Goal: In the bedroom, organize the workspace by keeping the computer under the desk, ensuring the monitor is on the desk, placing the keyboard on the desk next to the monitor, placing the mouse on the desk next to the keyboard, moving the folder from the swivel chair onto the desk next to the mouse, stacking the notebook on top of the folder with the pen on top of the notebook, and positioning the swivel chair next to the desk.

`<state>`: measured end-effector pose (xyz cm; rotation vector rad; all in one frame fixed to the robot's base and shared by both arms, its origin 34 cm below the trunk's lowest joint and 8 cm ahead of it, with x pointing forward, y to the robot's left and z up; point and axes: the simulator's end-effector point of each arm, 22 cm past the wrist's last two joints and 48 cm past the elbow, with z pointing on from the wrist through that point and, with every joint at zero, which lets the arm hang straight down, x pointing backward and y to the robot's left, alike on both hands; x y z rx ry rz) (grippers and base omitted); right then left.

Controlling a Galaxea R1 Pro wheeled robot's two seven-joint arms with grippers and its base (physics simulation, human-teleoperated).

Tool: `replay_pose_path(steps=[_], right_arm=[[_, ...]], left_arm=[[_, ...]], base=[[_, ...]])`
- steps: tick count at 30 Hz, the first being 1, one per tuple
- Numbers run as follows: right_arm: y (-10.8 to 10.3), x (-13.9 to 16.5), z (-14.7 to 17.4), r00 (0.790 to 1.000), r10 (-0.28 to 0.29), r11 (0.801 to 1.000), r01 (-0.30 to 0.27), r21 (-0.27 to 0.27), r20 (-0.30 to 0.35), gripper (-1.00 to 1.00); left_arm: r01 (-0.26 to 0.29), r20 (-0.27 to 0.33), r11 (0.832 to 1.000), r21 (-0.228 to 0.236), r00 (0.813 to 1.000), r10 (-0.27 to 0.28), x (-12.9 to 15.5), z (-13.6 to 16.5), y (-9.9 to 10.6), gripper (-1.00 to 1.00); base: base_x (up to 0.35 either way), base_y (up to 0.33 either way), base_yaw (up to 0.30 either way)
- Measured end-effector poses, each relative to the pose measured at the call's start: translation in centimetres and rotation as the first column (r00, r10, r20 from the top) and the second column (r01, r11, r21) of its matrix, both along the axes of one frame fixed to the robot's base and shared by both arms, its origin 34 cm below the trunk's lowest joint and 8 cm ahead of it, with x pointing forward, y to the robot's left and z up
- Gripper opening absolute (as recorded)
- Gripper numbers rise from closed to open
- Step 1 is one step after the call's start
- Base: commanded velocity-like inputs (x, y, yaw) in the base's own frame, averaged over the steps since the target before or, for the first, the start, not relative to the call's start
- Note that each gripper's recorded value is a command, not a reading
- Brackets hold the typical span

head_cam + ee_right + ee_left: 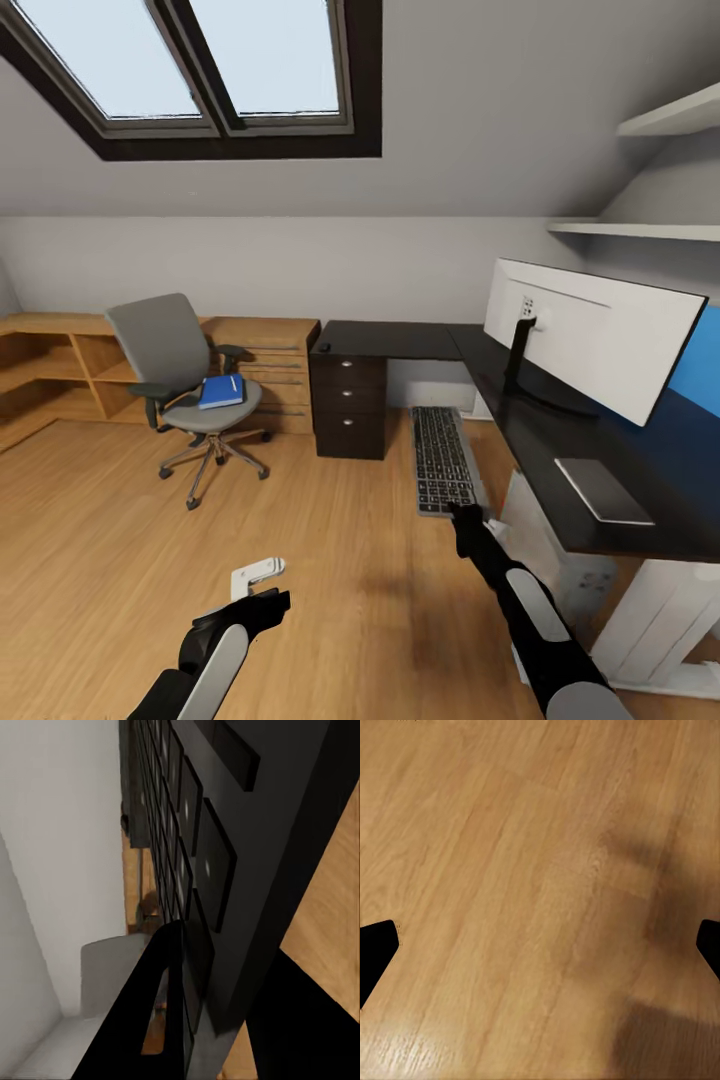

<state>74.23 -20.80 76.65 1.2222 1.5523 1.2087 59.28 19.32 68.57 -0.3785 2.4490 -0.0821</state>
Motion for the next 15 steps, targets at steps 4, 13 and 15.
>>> replay_pose_path(steps=[4, 13, 15], right_arm=[[2.8, 0.3, 1.2, 1.000, -0.005, 1.000, 0.006, 0.029, -0.026, -1.00], [3.5, 0.9, 3.3, 0.998, -0.061, 0.997, 0.062, 0.038, -0.026, -1.00], [3.2, 1.0, 3.4, 0.998, -0.066, 0.997, 0.067, 0.035, -0.019, -1.00]], left_arm=[[-0.001, 0.005, 1.000, 0.002, 1.000, 0.001, 0.1, 0.2, 0.1, 1.00], [-0.003, 0.014, 1.000, 0.003, 1.000, 0.003, 0.2, 0.6, 0.2, 1.00], [-0.001, 0.014, 1.000, 0.001, 1.000, 0.001, 0.1, 0.6, 0.1, 1.00]], base=[[0.000, 0.000, 0.200], [0.134, 0.036, 0.153], [0.144, 0.036, 0.026]])
